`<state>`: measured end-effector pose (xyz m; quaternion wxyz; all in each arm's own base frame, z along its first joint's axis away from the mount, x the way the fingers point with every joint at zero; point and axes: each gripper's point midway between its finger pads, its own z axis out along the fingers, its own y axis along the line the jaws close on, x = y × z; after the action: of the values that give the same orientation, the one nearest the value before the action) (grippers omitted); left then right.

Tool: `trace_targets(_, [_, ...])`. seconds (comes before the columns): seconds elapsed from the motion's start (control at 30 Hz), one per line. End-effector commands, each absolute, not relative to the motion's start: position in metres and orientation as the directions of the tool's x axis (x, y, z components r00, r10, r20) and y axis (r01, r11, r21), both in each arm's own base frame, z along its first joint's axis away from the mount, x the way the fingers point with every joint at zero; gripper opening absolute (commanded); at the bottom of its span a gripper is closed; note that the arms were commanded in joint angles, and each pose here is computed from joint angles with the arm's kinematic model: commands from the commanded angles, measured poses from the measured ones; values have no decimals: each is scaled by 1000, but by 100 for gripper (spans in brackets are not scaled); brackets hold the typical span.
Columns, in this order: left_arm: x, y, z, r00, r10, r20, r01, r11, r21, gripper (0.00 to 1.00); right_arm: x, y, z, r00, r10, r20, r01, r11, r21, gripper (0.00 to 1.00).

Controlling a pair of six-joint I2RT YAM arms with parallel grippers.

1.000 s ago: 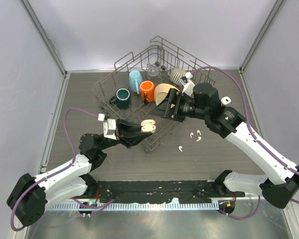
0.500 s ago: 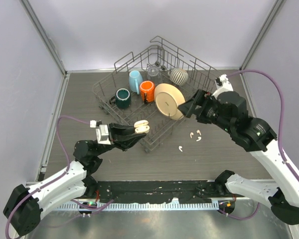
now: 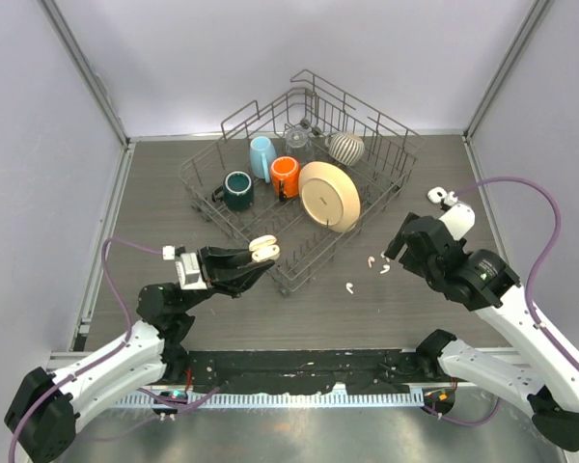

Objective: Insert the wireless bluetooth earbuds into the charging case
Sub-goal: Move the earbud to the center of the board.

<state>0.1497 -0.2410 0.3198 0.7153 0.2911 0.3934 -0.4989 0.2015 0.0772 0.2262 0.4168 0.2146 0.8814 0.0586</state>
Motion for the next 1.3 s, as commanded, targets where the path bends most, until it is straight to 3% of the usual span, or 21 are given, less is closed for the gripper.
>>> trace_targets(0.0, [140,-231,339,312,-516,-798,923,364,125,0,205,58,224,-448,517,-729,448,836,317,80])
trace_targets(0.2, [135,-228,339,314,-526,-790,924,360,127,0,213,73,177,-618,439,-652,418,886,201,74])
trace_targets(0.33, [132,-224,341,320,-534,-783,922,365,128,0,223,82,152,-704,433,-564,344,902,262,70])
trace_targets(0.57, [126,-221,343,322,-532,-783,924,357,138,0,245,65,128,-711,389,-585,323,920,220,67])
trace_targets(0.73, [129,-218,342,333,-518,-788,914,383,134,0,246,71,94,-759,395,-517,326,919,223,65])
trace_targets(0.93, [126,-219,342,328,-507,-797,917,374,140,0,250,67,74,-746,425,-512,365,905,219,56])
trace_targets(1.27, [129,-217,342,334,-499,-800,910,392,135,0,263,60,48,-769,411,-490,390,908,150,51])
